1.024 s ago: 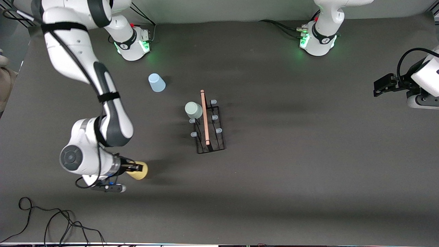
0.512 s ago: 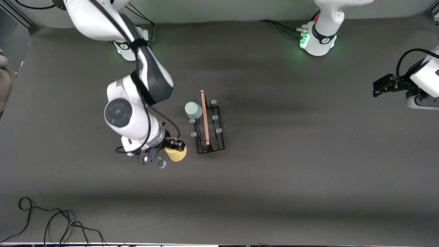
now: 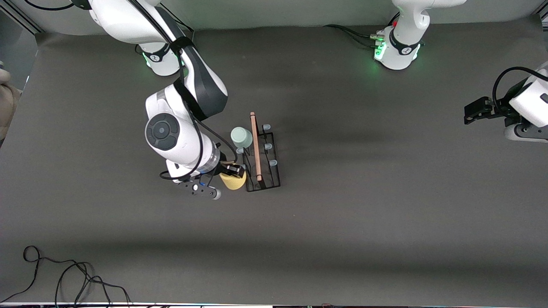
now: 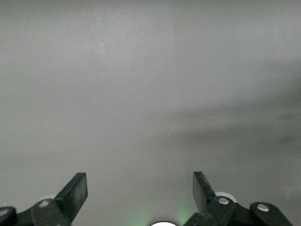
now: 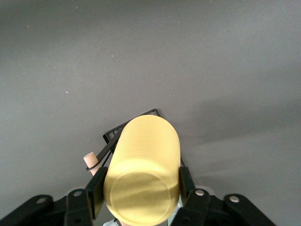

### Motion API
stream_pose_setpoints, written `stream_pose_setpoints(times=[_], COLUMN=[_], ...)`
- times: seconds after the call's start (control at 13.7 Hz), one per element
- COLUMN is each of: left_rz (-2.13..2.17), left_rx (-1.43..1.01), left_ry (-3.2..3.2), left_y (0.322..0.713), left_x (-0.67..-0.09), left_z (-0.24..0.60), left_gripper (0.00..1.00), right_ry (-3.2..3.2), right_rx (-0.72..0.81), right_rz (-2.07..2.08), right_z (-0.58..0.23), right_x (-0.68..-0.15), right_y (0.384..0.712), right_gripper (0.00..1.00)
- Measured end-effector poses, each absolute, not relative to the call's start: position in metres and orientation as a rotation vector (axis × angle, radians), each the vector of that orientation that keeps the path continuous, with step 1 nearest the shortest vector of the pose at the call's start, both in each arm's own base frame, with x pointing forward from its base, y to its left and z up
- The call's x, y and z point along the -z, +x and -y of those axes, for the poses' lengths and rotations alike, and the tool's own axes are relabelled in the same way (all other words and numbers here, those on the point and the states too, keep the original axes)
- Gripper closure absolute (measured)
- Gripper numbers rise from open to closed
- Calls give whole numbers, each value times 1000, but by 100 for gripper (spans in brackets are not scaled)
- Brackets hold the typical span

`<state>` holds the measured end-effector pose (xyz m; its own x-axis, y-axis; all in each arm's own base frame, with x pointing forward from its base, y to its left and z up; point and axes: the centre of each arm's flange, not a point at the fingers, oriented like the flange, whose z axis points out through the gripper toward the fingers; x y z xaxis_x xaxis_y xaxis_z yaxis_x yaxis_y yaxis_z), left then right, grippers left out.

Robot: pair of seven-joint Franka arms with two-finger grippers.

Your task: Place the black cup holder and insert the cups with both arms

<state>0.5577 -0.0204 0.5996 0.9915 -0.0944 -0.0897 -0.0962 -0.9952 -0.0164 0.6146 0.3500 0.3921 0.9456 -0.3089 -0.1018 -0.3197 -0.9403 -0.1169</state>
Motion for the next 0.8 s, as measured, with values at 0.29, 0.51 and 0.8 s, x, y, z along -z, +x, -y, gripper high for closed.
stream_pose_setpoints(times=[0.29, 0.51, 0.8], left_rz=[-149, -149, -144], left_rx=[-134, -133, -132], left_ry=[-3114, -3114, -3114], left_y=[558, 558, 558], left_x=[-600, -600, -600], left_z=[20, 20, 19], left_gripper=[0, 0, 0], right_ry=[-2988, -3015, -3027], right_rx=[-167, -205, -214], right_rz=[-456, -441, -454], right_z=[-365, -375, -373], right_x=[-372, -344, -331], right_y=[605, 600, 603], right_gripper=[34, 34, 9])
